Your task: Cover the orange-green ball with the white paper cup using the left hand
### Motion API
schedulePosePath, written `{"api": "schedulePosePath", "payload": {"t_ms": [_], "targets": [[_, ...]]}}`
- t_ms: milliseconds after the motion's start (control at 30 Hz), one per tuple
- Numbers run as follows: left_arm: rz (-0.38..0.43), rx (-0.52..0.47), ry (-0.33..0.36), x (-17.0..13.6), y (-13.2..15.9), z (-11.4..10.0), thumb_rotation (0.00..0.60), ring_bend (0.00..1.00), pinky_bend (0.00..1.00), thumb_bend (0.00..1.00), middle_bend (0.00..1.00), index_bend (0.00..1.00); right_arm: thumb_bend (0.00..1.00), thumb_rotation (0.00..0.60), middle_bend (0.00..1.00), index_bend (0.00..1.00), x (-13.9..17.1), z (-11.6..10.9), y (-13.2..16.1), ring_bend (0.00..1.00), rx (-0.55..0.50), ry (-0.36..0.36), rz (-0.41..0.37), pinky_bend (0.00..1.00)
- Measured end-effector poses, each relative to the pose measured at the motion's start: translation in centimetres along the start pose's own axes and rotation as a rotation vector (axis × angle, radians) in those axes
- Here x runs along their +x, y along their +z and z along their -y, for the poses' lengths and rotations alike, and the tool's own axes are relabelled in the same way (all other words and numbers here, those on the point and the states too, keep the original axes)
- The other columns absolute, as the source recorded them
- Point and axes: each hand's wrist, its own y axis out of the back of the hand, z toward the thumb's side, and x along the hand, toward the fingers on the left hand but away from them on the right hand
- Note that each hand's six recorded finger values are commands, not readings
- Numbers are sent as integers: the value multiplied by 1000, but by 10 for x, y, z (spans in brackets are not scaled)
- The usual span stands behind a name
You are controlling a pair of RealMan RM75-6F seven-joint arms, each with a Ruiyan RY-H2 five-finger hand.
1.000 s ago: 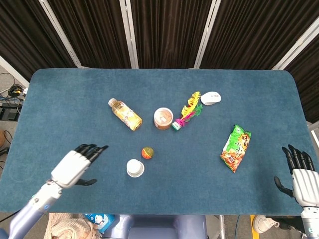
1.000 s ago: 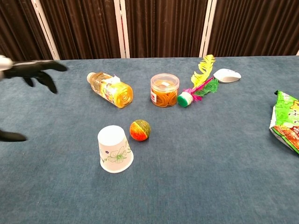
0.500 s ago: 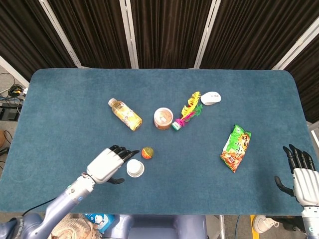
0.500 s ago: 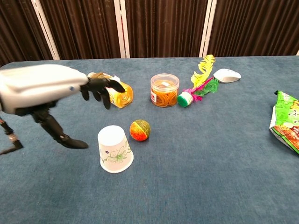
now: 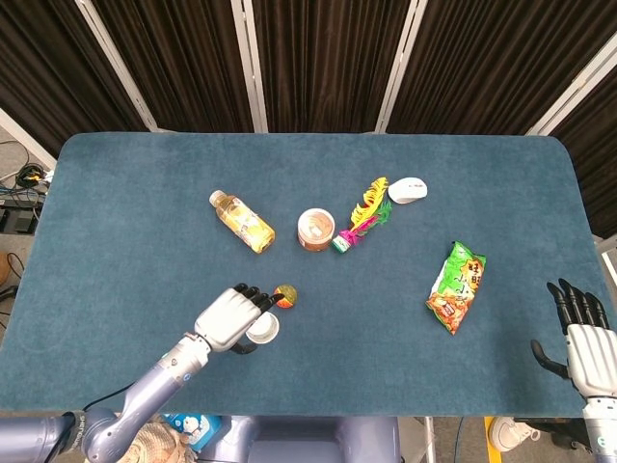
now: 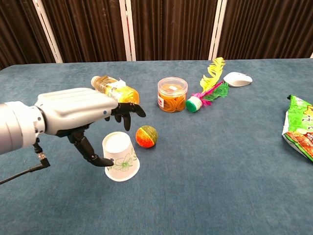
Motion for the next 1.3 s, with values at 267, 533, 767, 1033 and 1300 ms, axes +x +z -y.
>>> {"api": "schedulePosePath", "payload": {"t_ms": [267, 533, 767, 1033, 1300], "targets": [[-10, -5, -3, 7, 3, 5, 600, 318, 385, 265, 336, 148, 347, 600, 0, 0, -1, 0, 0, 0, -2, 1, 3, 27], [-15, -15, 2, 9, 3, 6, 600, 383, 442, 283, 366, 164, 347, 600, 0, 0, -1, 0, 0, 0, -2, 1, 4, 27], [-12, -22, 10, 8, 3, 4, 600, 410, 463, 305, 375, 171, 346, 600, 0, 0, -1, 0, 0, 0, -2, 0, 4, 27], [-1, -24, 15, 5, 5, 2, 600, 418, 468, 308, 377, 179, 347, 600, 0, 0, -1, 0, 0, 0, -1, -1, 4, 27], [13, -38, 82, 10, 10, -20, 600, 418, 467, 309, 377, 189, 347, 600, 0, 0, -1, 0, 0, 0, -2, -1, 4, 27]]}}
